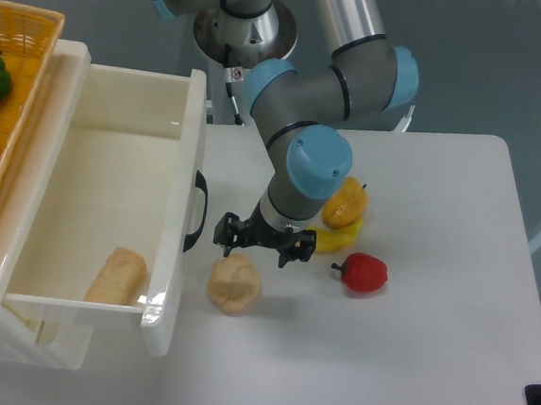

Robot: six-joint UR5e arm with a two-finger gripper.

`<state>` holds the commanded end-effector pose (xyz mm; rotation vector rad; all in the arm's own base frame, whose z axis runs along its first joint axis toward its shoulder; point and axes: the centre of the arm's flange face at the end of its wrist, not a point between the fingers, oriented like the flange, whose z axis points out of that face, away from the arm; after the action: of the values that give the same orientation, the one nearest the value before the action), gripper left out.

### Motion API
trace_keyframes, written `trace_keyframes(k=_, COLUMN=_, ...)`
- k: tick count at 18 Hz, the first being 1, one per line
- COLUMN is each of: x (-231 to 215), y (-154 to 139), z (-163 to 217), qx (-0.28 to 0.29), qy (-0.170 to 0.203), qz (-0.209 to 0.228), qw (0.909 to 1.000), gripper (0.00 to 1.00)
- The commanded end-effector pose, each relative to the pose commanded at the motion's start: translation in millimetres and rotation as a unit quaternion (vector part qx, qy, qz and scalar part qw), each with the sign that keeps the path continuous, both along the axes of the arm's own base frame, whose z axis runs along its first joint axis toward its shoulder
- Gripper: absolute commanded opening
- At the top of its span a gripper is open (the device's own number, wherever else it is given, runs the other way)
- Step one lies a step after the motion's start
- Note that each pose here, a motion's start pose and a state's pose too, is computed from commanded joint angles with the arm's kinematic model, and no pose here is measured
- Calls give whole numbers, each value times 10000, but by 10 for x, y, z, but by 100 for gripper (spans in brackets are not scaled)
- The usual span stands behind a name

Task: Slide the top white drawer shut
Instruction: 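Move the gripper toward the open white drawer's front panel, then push the drawer front with the gripper, sliding the drawer closed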

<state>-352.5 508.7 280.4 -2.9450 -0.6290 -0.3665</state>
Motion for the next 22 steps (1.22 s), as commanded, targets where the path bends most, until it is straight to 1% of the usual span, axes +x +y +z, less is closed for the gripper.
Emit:
trace_keyframes(k=10, x=40, y=13, z=54, qx=80, qy=-48, qz=-10, qw=10000, gripper=100)
trace_keyframes(k=22, x=101, y=35, z=126, qx=120, qy=-13, qz=-56, qw=9999, gripper=100)
